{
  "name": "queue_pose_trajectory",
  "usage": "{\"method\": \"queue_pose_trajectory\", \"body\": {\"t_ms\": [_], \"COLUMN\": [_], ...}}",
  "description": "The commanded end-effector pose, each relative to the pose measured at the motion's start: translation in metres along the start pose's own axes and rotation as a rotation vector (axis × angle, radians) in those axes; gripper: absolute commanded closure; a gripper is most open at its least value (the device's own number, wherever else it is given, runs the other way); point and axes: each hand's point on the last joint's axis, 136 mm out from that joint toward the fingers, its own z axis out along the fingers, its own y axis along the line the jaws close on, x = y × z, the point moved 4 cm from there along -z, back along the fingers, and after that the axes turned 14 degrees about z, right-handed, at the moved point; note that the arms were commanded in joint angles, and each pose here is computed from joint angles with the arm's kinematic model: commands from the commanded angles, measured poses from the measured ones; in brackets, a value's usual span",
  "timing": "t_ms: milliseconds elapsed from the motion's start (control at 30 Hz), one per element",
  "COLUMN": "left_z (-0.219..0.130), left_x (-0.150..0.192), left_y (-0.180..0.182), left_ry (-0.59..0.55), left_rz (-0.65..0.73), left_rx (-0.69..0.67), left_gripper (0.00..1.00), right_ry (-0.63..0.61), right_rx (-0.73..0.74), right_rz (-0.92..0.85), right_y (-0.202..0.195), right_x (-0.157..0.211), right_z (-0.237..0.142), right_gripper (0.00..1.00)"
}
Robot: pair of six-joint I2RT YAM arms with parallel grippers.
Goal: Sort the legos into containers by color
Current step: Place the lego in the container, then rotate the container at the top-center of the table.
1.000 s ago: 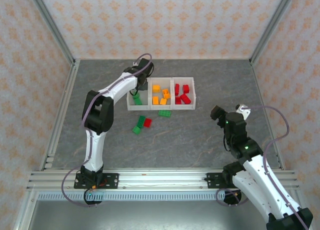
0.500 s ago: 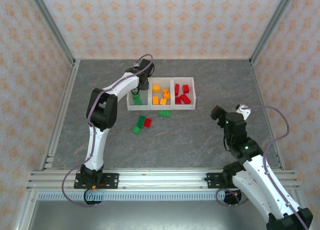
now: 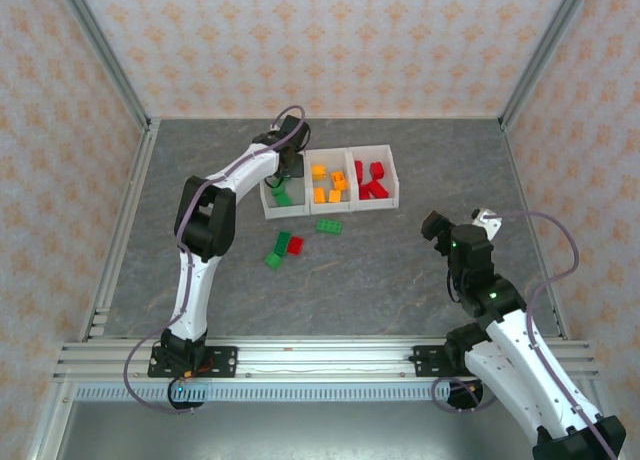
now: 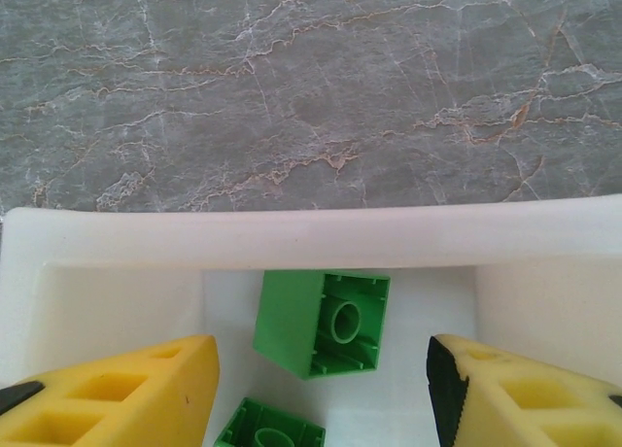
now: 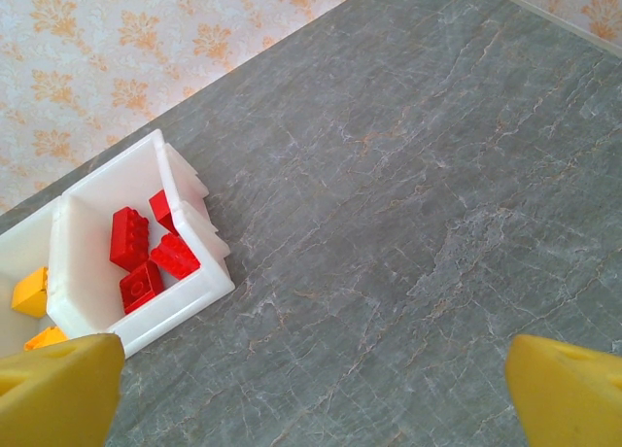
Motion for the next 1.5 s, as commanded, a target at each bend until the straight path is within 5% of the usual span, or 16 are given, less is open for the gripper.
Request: {"method": "queue_pose_trajectory", "body": {"t_ms": [0,333,533,767,1133,1467], "left_z": [-0.017,-0.067,-0.08,-0.062,-0.059,-0.093], "left_x": [-0.008,-0.021,-0.021,-0.012,-0.011,0.013], "left_y": [0.015,0.007,0.001,-0.006,-0.01,-0.018], "left_ry": [-0.022,-0.141,-0.176,-0.124,-0.123,-0.118], "left_rz": [0.008,-0.03,-0.051,-0.042,-0.046,-0.053], "left_rx": [-0.076,0.031,0.11,0.123,0.145,0.194], "left_gripper": [0.27,0.26,0.37,0.67,1.0,0.96], "right_ry": [-0.032,-0.026,-0.023,-0.021,-0.024,-0.022], "right_rx": [0.011,0.008,0.008,0.006,0.008,0.008], "right_rz": [-0.002,-0.001,0.001,0.003,0.0,-0.001], "right_y": [-0.001,-0.001,-0.001,-0.001,-0.001,-0.001], "right_x": [-0.005,-0.003,-0.003,-0.003,-0.003,-0.002], "right_z": [-0.001,0.0,0.0,0.0,0.0,0.001], "right_gripper": [0.0,0.0,0.0,0.0,0.0,0.0]}}
